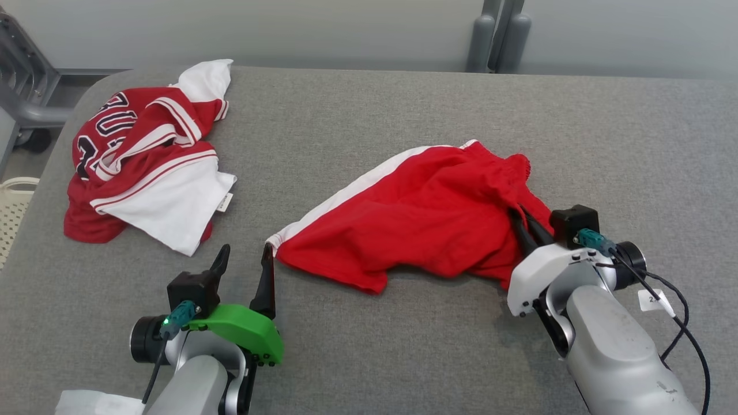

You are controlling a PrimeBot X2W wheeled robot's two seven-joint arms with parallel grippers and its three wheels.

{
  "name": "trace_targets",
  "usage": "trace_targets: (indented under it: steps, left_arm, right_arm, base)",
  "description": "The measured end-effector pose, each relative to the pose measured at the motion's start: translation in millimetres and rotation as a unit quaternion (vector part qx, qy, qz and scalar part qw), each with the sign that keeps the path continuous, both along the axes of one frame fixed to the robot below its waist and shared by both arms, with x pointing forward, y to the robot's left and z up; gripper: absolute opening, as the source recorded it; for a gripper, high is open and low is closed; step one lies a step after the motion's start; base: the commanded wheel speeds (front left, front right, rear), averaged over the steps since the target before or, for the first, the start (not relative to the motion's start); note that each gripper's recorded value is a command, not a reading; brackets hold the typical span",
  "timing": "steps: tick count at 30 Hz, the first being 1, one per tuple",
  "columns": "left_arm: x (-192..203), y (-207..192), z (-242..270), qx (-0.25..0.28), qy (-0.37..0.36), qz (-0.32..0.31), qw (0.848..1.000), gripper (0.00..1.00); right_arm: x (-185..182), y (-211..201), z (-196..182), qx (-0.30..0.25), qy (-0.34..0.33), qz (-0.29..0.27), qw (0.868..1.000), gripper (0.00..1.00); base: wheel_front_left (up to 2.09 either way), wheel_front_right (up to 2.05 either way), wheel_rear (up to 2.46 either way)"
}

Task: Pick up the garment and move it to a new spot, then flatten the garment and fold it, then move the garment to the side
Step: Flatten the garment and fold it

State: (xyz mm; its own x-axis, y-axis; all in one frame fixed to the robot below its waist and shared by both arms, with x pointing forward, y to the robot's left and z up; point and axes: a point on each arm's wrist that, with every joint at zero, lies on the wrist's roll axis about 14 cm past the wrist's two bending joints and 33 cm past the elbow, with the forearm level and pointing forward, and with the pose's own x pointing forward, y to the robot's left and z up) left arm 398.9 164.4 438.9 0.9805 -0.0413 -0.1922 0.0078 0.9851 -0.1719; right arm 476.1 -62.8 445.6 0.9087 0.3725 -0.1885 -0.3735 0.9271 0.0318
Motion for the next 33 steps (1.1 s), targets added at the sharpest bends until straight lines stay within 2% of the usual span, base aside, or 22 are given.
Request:
trace_targets:
  steps: [9,17,33]
  left_arm:
    - [4.0,-22.2,3.6,-0.012,-0.009,-0.029,0.999,1.00]
    - [6.7,-33.8,7.7,-0.015,-0.016,-0.048,0.999,1.00]
    - [0.4,-43.0,6.1,-0.015,-0.014,-0.068,0.997,1.00]
  right_arm:
    - [-33.1,-44.3,-22.4,0.020,0.021,-0.065,0.997,0.00]
    - [-61.3,-92.7,-33.2,0.029,0.028,-0.139,0.990,0.00]
    - [-88.5,-92.8,-53.7,0.041,0.064,-0.144,0.987,0.00]
  base:
    - [0.00,0.00,0.00]
    - [0.00,0.00,0.00]
    - [0.00,0.00,0.00]
